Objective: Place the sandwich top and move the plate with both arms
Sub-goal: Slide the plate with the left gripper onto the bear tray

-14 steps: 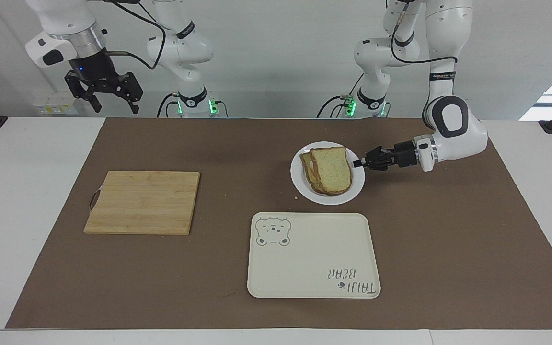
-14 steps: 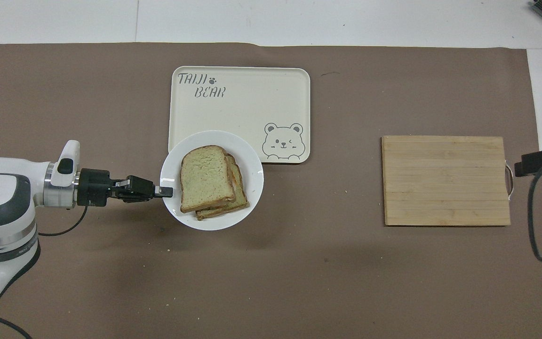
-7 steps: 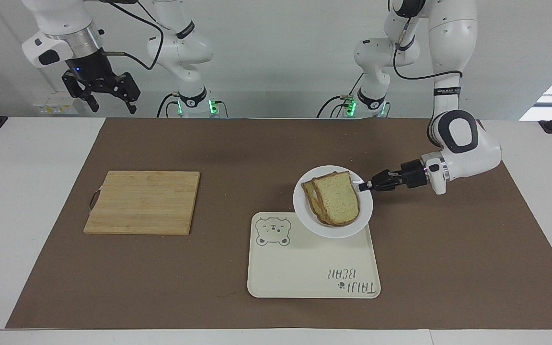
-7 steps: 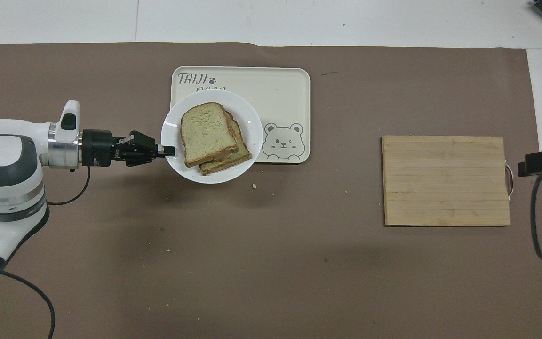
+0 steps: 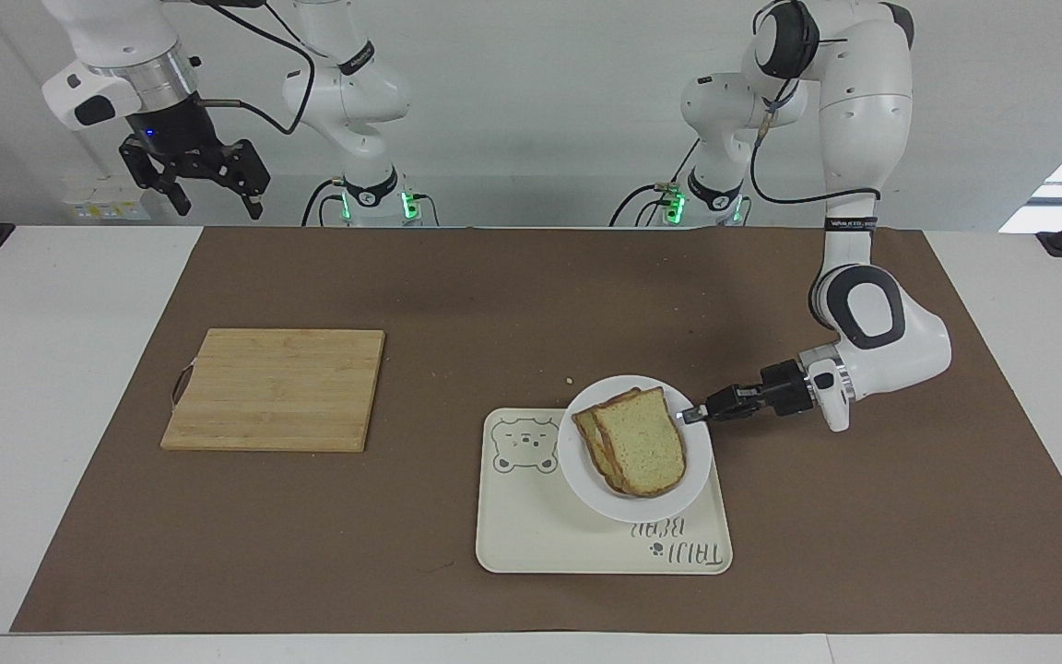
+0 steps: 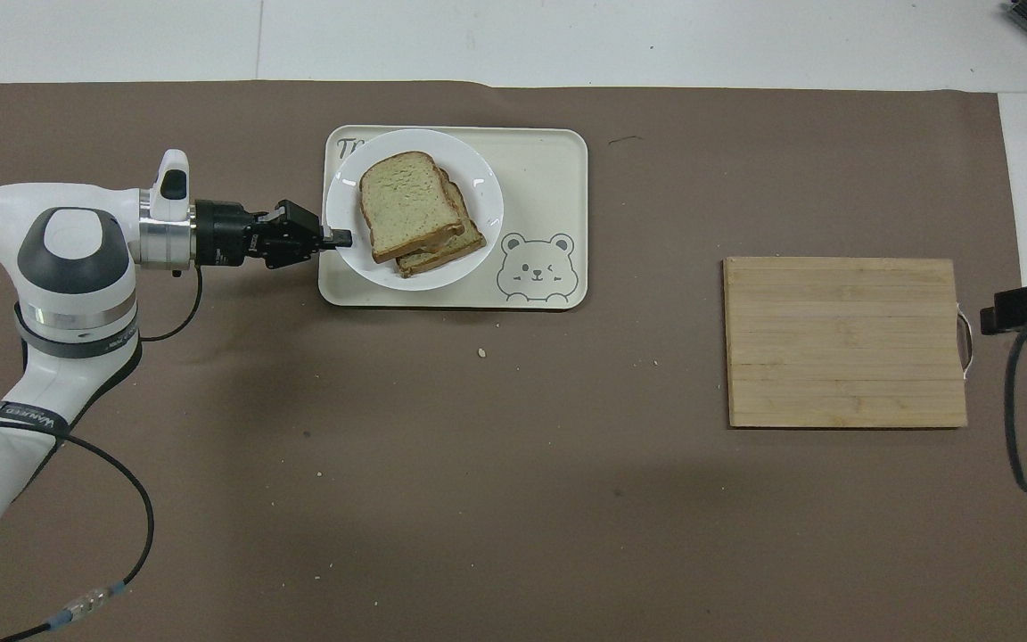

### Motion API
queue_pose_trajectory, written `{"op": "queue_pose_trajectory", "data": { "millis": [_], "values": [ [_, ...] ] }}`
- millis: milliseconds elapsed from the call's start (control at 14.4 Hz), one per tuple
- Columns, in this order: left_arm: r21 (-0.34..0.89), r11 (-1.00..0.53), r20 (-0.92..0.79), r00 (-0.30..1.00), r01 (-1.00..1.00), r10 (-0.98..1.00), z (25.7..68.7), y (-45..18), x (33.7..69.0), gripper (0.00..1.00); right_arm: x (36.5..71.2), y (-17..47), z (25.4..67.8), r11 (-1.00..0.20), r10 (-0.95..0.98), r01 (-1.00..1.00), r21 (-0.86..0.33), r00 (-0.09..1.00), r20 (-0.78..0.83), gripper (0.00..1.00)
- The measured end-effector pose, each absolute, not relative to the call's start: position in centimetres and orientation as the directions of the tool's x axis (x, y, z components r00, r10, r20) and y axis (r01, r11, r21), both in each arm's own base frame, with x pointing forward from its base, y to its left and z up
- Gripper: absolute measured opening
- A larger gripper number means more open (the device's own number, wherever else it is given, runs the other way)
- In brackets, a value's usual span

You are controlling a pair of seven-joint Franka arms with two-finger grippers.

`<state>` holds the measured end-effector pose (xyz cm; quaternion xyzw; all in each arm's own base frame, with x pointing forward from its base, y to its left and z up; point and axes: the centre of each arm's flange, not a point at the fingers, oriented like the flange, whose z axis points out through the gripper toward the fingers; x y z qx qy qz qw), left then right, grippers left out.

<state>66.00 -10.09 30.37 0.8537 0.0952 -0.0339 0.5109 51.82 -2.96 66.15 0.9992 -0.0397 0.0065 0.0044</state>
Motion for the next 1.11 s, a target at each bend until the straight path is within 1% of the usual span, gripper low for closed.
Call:
{"op": "queue_pose_trajectory", "data": {
  "millis": [208, 416, 624, 832, 901, 1040, 1109],
  "values": [
    [0.853, -0.491, -0.13, 0.983, 0.177, 0.129, 29.0, -11.9, 67.0, 0.05, 51.8, -3.0, 66.1, -0.997, -0.079, -0.079, 0.008, 0.997, 0.013, 1.0],
    [0.821, -0.555, -0.105, 0.991, 0.133, 0.081, 27.9, -14.7, 66.7, 0.05, 51.8, -3.0, 66.1, -0.997, -0.079, -0.079, 0.008, 0.997, 0.013, 1.0],
    [0.802, -0.587, -0.083, 0.994, 0.107, 0.069, 27.6, -16.0, 66.6, 0.05, 51.8, -3.0, 66.1, -0.997, -0.079, -0.079, 0.008, 0.997, 0.013, 1.0],
    [0.787, -0.61, -0.067, 0.996, 0.091, 0.063, 27.6, -15.6, 66.8, 0.33, 51.8, -2.9, 66.1, -0.997, -0.079, -0.079, 0.008, 0.997, 0.013, 1.0],
    [0.781, -0.62, -0.058, 0.996, 0.083, 0.061, 27.8, -15.3, 67.0, 0.46, 51.8, -2.9, 66.1, -0.997, -0.078, -0.079, 0.008, 0.997, 0.013, 1.0],
    [0.773, -0.631, -0.028, 0.998, 0.06, 0.061, 29.0, -14.6, 67.8, 0.67, 51.8, -2.9, 66.1, -0.997, -0.078, -0.078, 0.008, 0.997, 0.013, 1.0],
    [0.764, -0.644, -0.004, 0.998, 0.039, 0.055, 30.0, -14.3, 68.2, 0.8, 51.8, -2.9, 66.1, -0.997, -0.077, -0.078, 0.008, 0.997, 0.013, 1.0]
  ]
}}
